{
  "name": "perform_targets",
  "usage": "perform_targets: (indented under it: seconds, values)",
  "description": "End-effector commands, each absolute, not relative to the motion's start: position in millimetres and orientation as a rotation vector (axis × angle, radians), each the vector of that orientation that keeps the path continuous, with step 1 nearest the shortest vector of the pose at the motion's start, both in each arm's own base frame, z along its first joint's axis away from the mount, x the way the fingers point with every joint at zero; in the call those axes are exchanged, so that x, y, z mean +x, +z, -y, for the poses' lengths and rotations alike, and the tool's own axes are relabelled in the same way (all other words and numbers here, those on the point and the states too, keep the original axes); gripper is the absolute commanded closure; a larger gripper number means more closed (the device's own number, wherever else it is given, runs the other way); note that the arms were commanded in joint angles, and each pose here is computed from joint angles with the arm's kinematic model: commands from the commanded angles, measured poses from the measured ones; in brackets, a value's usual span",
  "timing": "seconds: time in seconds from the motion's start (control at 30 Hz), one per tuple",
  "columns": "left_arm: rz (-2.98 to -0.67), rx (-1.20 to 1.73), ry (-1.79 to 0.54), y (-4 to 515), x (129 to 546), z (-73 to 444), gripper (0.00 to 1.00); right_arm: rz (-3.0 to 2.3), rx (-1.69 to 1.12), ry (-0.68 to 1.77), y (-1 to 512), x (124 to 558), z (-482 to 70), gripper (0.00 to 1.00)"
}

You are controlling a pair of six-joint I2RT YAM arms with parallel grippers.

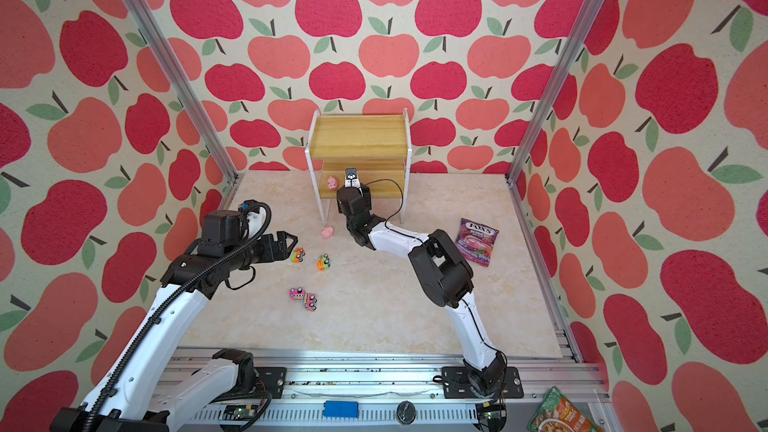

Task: Place and organize the plastic toys onto the shelf
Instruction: 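Move the right gripper over the small pink pig beside the candy bag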

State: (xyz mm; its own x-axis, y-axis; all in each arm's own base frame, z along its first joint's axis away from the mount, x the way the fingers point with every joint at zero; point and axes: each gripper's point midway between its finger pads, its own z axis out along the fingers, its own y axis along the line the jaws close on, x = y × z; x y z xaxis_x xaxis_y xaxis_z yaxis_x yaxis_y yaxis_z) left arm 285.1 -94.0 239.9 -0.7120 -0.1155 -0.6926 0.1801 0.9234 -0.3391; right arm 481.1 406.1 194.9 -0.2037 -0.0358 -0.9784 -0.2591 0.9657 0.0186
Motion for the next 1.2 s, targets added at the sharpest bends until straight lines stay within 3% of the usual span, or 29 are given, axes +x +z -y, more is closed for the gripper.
perform_targets:
  seconds: [0.0,0.23,0.63,1.03,1.17]
  values:
    - [-2.302,0.034,-0.524,240,285,95,0.06,-1.722,-0.232,0.260,219,461,-406,0.34]
    - [-2.311,0.028,-0.520,237,286,94,0.06,-1.741,-0.315,0.299,212,405,-395,0.21]
    - [-2.367,-0.006,-0.456,221,291,86,0.06,-2.030,-0.298,0.318,151,313,-315,0.20]
    - [-2.440,0.105,-0.408,200,287,104,0.07,-2.240,0.256,0.226,137,315,-164,0.27]
    - [-2.450,0.133,-0.419,198,287,111,0.07,-2.265,0.433,0.309,127,327,-135,0.28]
